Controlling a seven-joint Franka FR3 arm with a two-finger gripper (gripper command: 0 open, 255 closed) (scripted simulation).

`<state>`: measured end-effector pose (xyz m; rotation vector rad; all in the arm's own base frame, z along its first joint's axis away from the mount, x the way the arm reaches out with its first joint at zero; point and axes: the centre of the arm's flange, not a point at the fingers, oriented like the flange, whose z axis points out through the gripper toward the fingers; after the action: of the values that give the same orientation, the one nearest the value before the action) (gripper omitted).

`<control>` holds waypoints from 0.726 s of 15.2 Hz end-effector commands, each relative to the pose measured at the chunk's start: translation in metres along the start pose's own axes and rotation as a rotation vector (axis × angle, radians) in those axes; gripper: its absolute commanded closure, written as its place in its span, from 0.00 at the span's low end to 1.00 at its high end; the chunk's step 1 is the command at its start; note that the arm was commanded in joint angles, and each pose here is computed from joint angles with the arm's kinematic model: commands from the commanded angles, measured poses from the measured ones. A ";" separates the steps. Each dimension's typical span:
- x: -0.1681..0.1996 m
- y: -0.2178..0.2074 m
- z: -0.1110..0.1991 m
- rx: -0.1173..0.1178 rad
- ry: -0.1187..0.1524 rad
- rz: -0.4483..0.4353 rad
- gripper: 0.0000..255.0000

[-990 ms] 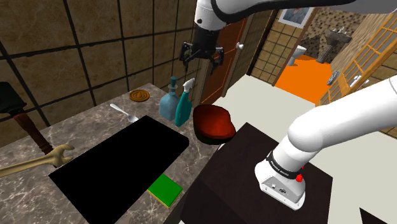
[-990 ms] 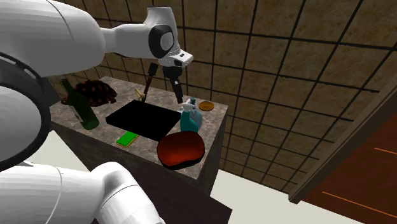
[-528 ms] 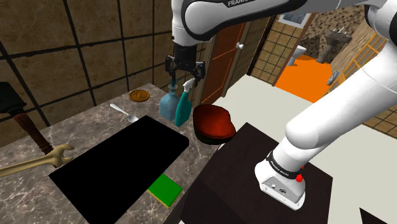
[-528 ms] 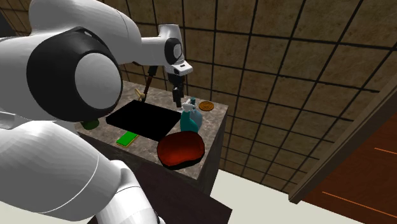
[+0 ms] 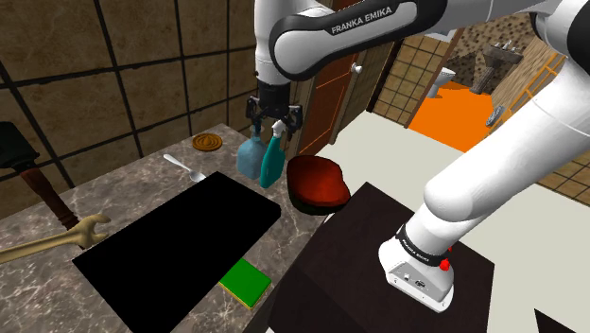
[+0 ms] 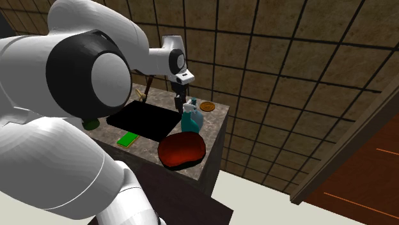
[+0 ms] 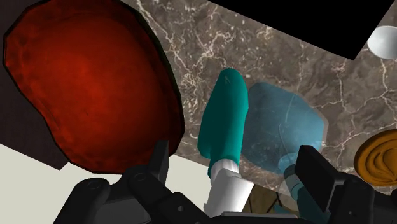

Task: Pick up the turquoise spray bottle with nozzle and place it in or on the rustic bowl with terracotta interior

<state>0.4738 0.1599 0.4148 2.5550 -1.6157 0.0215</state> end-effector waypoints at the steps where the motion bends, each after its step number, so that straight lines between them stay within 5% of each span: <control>1: 0.000 0.000 0.002 0.000 0.000 0.000 0.00; 6: 0.000 0.000 0.002 0.000 0.000 0.000 0.00; 7: 0.000 0.000 0.002 0.000 0.000 0.000 1.00; 11: 0.000 0.000 0.002 0.000 0.000 0.000 1.00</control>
<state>0.4739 0.1599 0.4128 2.5554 -1.6158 0.0222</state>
